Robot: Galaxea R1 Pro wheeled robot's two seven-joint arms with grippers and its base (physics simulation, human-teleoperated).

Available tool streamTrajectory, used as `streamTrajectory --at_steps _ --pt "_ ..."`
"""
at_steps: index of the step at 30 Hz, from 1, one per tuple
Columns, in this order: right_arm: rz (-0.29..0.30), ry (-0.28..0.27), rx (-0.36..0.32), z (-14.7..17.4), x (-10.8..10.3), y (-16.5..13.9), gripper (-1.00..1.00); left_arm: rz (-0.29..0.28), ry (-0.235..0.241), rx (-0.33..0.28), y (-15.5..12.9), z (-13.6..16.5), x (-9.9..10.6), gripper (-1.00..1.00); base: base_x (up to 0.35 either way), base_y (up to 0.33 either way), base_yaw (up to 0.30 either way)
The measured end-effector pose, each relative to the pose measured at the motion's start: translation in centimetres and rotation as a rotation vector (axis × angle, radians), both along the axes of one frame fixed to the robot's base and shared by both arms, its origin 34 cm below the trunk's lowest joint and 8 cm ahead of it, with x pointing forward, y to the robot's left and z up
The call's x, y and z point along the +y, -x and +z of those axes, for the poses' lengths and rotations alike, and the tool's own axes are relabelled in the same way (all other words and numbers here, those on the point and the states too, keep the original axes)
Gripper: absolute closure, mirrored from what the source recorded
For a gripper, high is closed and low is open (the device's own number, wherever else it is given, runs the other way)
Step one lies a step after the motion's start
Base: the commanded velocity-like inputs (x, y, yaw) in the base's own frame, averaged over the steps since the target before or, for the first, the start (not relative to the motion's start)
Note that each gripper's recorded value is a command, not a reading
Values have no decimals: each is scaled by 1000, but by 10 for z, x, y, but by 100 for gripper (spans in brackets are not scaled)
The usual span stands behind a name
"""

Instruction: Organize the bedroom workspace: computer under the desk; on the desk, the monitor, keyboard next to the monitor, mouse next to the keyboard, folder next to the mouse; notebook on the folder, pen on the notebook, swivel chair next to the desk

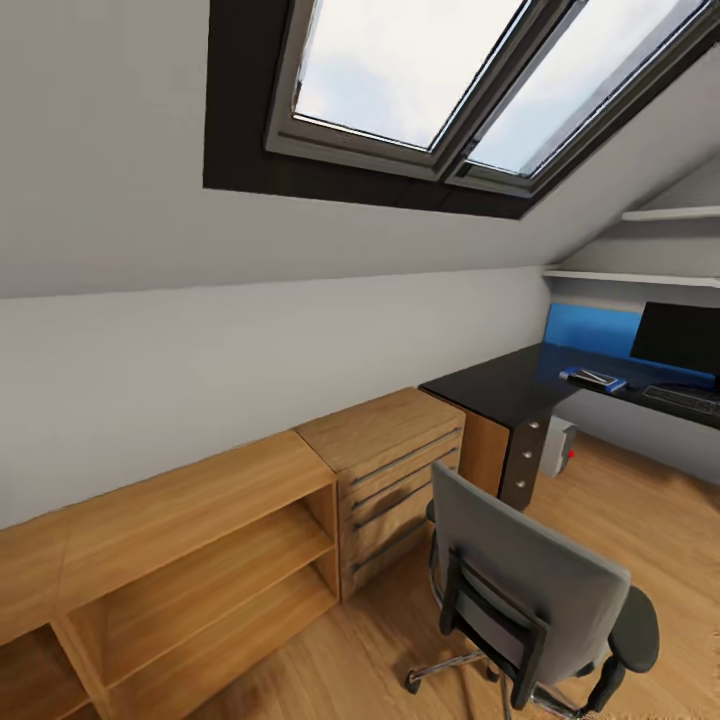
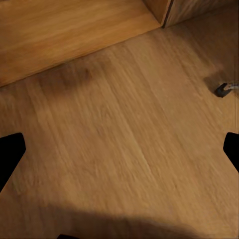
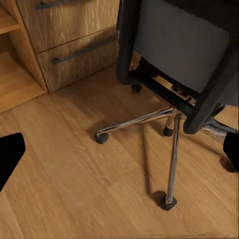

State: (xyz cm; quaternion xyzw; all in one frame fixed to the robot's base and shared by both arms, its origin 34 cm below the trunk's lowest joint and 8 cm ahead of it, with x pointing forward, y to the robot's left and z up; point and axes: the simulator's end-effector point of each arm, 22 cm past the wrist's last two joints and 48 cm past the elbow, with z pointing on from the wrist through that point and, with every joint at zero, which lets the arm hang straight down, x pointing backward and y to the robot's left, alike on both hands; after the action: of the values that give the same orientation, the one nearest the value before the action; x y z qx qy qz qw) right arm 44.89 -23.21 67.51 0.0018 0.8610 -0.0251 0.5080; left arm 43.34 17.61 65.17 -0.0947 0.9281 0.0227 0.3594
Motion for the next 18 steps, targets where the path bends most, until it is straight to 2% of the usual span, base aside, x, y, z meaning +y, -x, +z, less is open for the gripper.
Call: streamTrajectory --at_steps 1,2,3,7,10,12,14,16,18 --pt "-2 2 5 -1 -2 2 -100 -1 -1 2 1 -1 0 -100 47 0 -279" --pt "-11 17 54 -14 -11 20 -100 -4 -8 24 11 -8 1 -100 37 0 -276" --pt "-6 21 66 -17 -11 24 -100 -4 -11 25 14 -10 2 -100 24 0 -271" --pt "-12 42 137 -34 -22 53 -100 25 -53 -15 34 -18 26 -100 9 0 -255" --pt "-30 77 152 -37 -48 63 -100 58 -108 -91 48 -16 61 -100 2 0 -222" --pt "-31 85 150 -36 -54 65 -100 67 -132 -121 57 -14 75 -100 1 0 -214" --pt "-31 88 138 -34 -57 64 -100 72 -145 -166 61 -9 82 -100 0 0 -211" --pt "-30 88 121 -32 -57 67 -100 76 -154 -241 60 3 85 -100 0 0 -210" --pt "-30 86 104 -29 -57 69 -100 72 -160 -282 61 10 87 -100 0 0 -209"
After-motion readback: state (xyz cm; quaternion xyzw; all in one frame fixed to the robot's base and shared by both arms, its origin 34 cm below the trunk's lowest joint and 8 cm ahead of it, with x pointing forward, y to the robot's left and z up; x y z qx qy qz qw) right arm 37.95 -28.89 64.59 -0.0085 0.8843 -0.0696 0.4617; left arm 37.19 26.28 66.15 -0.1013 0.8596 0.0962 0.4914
